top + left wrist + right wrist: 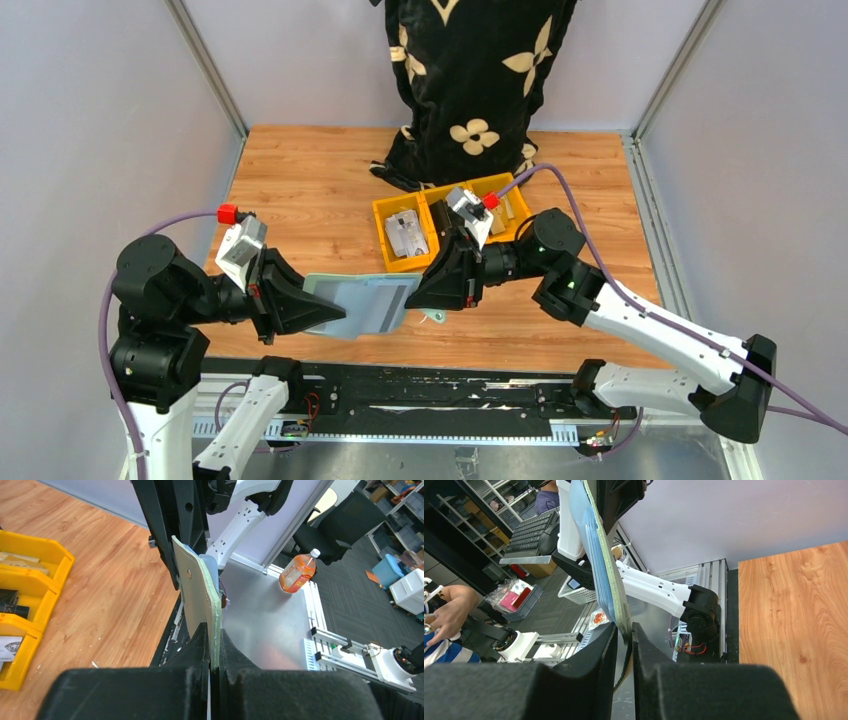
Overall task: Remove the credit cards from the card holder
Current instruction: Remove the credit card from the card holder, then place the credit card in the storage box.
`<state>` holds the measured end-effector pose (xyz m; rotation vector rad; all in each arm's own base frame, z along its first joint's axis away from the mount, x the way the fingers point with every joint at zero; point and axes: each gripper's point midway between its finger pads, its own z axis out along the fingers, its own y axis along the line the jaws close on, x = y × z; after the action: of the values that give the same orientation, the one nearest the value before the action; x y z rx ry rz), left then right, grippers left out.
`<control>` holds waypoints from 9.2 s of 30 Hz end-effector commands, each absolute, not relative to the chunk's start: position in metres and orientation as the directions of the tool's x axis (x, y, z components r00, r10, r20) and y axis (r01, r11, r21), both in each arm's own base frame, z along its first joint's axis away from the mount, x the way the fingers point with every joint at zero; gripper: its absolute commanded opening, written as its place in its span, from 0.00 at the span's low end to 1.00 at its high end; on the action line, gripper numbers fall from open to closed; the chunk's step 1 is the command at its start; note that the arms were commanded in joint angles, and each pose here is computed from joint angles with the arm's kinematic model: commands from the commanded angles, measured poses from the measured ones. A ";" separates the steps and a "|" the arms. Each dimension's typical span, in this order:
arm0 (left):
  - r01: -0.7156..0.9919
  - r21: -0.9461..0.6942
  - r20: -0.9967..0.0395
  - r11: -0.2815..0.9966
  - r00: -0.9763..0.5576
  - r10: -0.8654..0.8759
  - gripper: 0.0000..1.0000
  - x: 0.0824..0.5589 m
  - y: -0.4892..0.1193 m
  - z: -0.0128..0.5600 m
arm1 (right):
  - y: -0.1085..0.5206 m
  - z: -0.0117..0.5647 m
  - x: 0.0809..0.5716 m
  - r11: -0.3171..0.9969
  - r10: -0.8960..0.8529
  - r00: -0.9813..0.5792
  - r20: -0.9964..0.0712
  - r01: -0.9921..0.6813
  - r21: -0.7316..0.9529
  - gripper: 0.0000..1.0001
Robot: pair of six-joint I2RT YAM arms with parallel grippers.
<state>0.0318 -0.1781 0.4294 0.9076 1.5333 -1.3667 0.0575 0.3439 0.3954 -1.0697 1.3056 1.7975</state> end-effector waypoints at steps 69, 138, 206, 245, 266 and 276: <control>0.850 0.016 -0.999 0.526 0.029 -0.017 0.95 0.059 -0.145 0.396 | 0.433 0.428 0.063 0.566 -0.136 -0.041 -0.990 -0.823 -0.044 0.00; 0.866 -0.476 -0.878 0.154 -0.460 -0.132 0.08 0.038 -0.180 0.423 | 0.375 0.413 0.047 -0.090 -0.016 -0.267 -0.963 -0.959 0.268 0.48; 0.802 -0.577 -0.816 0.155 -0.556 -0.158 0.26 0.044 -0.182 0.414 | 0.410 0.421 0.055 -0.363 0.069 -0.666 -0.743 -0.711 0.603 0.00; 0.832 -0.512 -0.858 0.214 -0.486 -0.163 0.00 0.051 -0.179 0.423 | 0.397 0.425 0.050 -0.382 0.121 -0.665 -0.737 -0.716 0.584 0.00; 0.837 -0.303 -0.951 0.456 -0.297 -0.087 0.00 0.080 -0.161 0.419 | 0.304 0.344 0.136 0.104 0.098 -0.621 -0.778 -0.771 0.628 0.00; 0.837 -0.205 -0.975 0.507 -0.221 -0.029 0.00 0.078 -0.152 0.405 | 0.303 0.258 0.257 0.552 -0.087 -0.650 -0.755 -0.662 0.507 0.00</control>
<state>0.0829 -0.1545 0.4105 0.6711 1.6169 -0.9769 0.2210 0.3106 0.3037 -0.5610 1.9272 1.3166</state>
